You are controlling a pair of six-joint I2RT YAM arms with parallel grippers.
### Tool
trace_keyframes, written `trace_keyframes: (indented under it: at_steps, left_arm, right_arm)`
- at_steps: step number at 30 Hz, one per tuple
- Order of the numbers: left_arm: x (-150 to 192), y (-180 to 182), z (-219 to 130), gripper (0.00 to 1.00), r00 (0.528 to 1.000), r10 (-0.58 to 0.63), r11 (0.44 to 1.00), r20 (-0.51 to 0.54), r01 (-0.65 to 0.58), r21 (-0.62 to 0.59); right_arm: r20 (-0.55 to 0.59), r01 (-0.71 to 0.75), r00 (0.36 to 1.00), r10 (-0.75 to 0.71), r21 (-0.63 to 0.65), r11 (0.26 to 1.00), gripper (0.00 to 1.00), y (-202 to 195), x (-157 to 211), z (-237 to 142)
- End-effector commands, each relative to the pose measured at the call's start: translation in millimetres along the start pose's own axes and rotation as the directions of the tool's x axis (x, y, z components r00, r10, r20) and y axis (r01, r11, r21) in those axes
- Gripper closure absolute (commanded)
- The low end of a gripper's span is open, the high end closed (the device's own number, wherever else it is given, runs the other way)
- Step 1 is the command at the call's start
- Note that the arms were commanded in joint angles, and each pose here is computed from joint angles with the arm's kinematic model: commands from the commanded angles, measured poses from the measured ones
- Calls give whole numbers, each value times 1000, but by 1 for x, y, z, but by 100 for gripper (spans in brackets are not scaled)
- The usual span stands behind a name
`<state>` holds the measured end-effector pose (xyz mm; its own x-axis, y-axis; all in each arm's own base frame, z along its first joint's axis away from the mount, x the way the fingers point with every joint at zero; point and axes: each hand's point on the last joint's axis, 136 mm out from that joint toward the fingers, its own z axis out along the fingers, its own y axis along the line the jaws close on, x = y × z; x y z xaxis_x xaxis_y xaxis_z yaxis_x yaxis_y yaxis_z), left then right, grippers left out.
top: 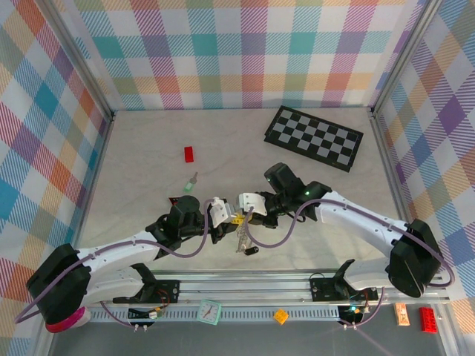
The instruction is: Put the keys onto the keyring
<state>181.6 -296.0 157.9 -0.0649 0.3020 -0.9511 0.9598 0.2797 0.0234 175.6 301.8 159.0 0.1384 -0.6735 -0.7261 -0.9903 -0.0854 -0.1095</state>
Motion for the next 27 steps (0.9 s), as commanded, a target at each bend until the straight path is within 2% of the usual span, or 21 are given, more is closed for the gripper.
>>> trace_keyframes:
  at_steps: [1,5,8,13,19,27]
  left_arm:
    - [-21,-2,0,100,996,24,999,85,-27,24]
    - [-25,-1,-2,100,988,-1,1000,152,-2,19]
    - [-29,-1,-4,100,976,-24,1000,215,21,19]
    - [-32,0,-7,100,958,-38,999,284,36,12]
    - [-32,-1,-6,100,952,-42,999,302,38,19]
    - [-35,-1,-7,100,947,-37,999,318,32,19]
  right_arm:
    - [201,-45,979,40,20,999,82,-5,-26,-21]
    - [361,-175,921,150,37,984,66,-18,-20,-39]
    - [428,-202,889,164,43,979,63,-16,-18,-37]
    - [471,-229,859,199,7,973,64,-11,-12,-29]
    - [469,-255,848,245,-43,966,65,-9,-5,-17]
    - [484,-246,836,260,-93,965,77,-9,-11,-14]
